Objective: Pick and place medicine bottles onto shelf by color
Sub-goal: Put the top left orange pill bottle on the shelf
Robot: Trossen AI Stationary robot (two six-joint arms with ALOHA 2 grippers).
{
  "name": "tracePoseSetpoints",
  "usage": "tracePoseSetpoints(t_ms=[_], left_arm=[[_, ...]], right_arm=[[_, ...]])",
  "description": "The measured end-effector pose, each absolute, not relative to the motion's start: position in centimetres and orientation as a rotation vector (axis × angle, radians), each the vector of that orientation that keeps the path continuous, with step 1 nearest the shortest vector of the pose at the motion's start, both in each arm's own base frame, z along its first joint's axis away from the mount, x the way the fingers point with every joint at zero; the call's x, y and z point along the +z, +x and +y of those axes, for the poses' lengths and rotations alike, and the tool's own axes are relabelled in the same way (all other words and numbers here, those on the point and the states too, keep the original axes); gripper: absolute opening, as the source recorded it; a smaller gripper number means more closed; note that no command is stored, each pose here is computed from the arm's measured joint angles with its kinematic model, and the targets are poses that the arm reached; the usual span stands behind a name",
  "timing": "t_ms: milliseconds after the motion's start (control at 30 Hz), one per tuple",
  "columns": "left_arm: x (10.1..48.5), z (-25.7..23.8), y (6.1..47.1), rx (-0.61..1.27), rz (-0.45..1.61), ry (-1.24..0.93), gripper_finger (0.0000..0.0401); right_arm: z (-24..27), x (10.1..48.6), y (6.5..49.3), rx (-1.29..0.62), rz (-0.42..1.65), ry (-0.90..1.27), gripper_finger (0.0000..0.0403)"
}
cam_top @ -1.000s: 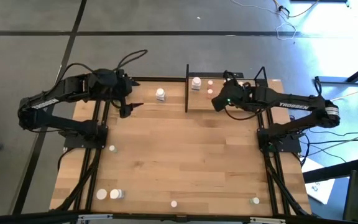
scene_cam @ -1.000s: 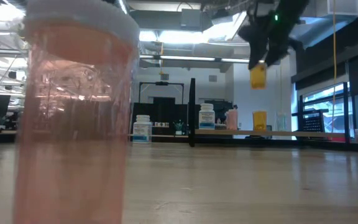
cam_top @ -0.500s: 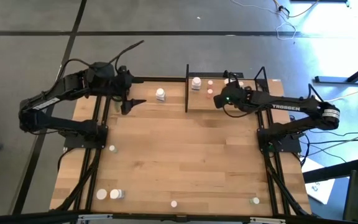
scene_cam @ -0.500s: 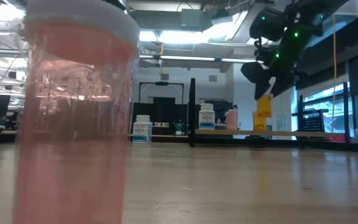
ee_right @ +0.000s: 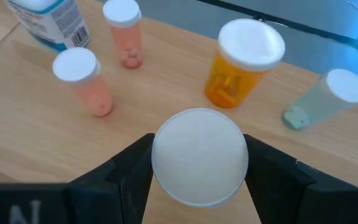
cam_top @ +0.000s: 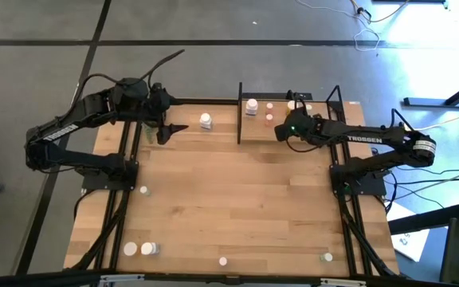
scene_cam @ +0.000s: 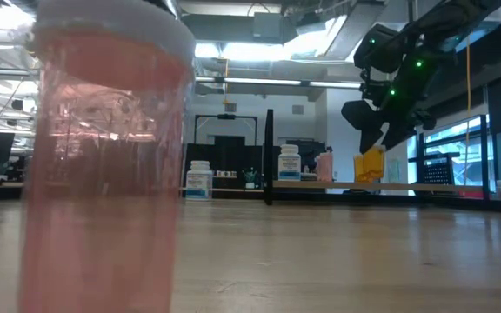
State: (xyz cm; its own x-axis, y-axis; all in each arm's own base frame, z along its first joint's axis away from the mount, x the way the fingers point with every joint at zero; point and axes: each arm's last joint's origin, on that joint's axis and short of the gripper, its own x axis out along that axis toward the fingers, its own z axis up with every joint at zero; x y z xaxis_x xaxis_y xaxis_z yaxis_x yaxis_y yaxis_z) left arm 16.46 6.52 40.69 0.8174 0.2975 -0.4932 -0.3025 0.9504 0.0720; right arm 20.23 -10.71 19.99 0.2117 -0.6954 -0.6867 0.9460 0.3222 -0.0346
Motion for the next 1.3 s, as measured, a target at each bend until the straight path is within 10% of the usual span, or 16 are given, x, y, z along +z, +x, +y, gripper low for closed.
tracePoseSetpoints(t_ms=[1300], left_arm=[[40.7,6.52,16.46,0.319,0.524,-0.002,0.0387]], right_arm=[[-11.04,19.13,20.53,-1.202,0.719,0.44,0.0232]])
